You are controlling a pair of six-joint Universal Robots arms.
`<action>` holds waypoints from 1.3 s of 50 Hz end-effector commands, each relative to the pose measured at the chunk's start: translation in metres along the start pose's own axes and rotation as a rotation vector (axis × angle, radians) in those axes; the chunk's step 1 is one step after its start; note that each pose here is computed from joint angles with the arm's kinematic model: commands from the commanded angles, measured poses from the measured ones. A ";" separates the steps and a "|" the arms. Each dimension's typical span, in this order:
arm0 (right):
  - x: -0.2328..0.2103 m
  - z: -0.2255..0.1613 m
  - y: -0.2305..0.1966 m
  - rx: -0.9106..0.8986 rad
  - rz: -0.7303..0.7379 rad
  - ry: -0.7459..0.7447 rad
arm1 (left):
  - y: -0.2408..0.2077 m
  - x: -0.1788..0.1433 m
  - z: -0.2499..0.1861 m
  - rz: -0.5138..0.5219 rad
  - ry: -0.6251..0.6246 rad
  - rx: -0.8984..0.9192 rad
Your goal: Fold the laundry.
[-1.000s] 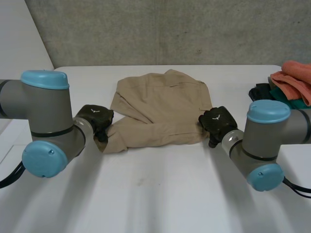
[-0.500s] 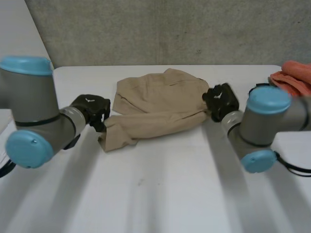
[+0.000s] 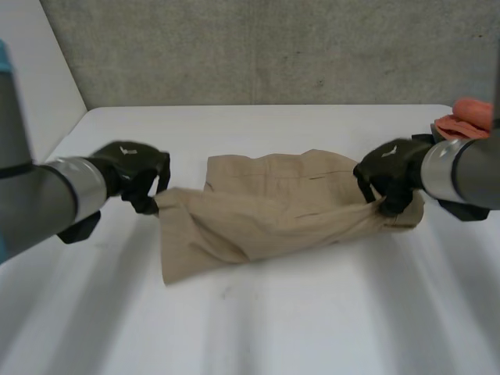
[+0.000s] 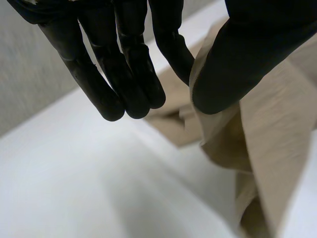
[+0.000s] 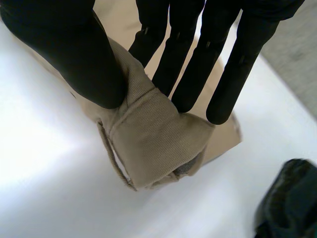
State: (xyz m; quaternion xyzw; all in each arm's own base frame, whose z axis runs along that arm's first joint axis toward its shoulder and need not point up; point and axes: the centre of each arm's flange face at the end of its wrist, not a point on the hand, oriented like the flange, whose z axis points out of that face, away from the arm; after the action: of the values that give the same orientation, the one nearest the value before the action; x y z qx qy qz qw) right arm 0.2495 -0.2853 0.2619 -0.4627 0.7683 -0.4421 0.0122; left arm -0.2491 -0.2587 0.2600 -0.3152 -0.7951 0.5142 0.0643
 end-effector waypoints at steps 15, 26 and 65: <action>0.082 0.006 -0.152 1.096 0.013 0.759 | -0.196 -0.076 0.005 0.003 -0.374 1.095; 0.066 0.050 -0.130 0.963 0.042 0.632 | -0.142 -0.092 0.039 -0.031 -0.382 0.822; -0.035 -0.002 0.066 -0.182 -0.125 -0.112 | 0.083 0.039 -0.050 0.207 0.254 -0.344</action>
State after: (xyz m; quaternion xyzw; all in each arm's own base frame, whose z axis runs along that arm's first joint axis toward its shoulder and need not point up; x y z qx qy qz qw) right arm 0.2601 -0.2743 0.1916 -0.4811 0.7420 -0.4669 -0.0003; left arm -0.2394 -0.2249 0.2003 -0.3911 -0.8016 0.4496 0.0471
